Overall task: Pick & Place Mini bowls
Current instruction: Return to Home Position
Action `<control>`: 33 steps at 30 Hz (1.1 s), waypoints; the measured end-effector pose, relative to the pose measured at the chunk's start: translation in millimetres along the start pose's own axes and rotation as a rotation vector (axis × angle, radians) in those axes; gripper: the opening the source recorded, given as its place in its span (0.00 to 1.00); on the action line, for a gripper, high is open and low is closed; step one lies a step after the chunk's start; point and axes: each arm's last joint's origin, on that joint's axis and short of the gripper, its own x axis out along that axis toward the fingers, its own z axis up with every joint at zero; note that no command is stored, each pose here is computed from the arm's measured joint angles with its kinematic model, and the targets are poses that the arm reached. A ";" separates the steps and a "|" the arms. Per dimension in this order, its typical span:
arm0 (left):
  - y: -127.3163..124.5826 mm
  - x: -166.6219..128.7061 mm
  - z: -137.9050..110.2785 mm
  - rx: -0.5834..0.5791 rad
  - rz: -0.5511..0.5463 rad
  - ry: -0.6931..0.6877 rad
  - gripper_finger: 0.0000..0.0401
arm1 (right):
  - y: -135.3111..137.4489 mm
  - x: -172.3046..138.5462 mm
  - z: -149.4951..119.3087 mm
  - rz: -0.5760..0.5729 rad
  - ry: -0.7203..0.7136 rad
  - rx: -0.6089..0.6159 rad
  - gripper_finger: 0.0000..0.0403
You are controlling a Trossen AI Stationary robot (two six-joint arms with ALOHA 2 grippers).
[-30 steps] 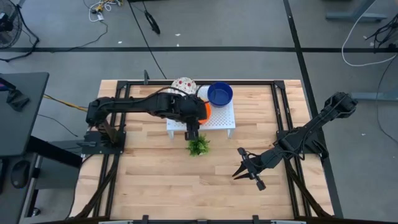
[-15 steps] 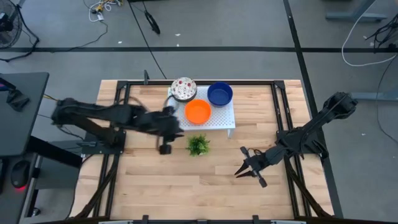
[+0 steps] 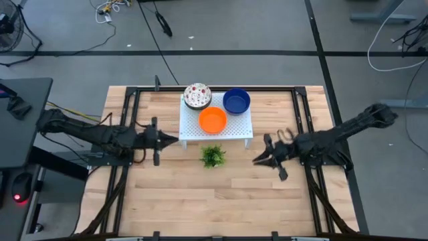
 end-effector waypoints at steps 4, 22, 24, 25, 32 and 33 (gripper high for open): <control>8.1 -12.6 -9.6 -0.037 0.010 -0.051 0.03 | -14.4 -24.5 14.8 -0.045 -0.050 -0.025 0.13; 35.6 -74.2 -12.9 -0.070 -0.005 -0.163 0.03 | -21.8 -95.2 20.4 -0.084 -0.145 -0.052 0.13; 38.5 -80.4 -14.4 -0.081 -0.007 -0.177 0.03 | -23.1 -93.7 13.0 -0.081 -0.165 -0.054 0.13; 39.4 -82.2 -16.0 -0.088 -0.009 -0.192 0.03 | -24.1 -92.3 8.0 -0.080 -0.173 -0.050 0.13; 38.6 -74.6 -46.7 -0.095 -0.027 -0.228 0.03 | -29.7 -84.7 -22.6 -0.074 -0.181 -0.008 0.13; 37.9 -71.4 -51.6 -0.091 -0.025 -0.224 0.03 | -30.0 -84.2 -24.6 -0.070 -0.182 -0.003 0.13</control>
